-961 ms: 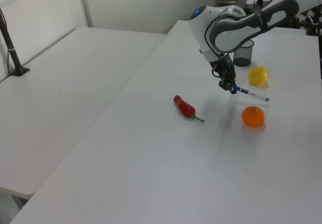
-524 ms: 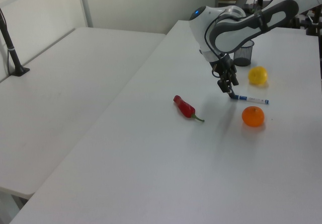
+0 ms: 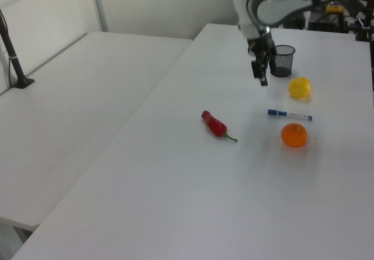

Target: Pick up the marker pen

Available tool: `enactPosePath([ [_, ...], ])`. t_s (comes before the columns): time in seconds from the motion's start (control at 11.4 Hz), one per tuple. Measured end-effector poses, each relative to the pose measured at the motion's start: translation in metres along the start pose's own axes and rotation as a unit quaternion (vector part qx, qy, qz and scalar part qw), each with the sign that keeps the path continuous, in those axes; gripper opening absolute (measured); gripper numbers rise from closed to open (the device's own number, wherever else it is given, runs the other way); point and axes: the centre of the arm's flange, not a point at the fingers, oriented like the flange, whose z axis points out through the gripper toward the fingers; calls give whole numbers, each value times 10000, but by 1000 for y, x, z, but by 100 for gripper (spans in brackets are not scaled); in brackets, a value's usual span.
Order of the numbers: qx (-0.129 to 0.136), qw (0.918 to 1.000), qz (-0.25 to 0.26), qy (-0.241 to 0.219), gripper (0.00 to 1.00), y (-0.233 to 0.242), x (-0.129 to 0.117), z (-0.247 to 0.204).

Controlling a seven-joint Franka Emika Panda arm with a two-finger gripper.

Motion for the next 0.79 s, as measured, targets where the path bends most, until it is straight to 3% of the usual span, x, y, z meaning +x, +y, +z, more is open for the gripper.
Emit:
enactPosePath([
  [0.17, 452, 9982, 159, 367, 100, 31, -21, -46],
  [0.26, 555, 9969, 233, 516, 100, 44, -34, -64],
  [0.79, 674, 9906, 478, 1087, 100, 79, -97, -102],
])
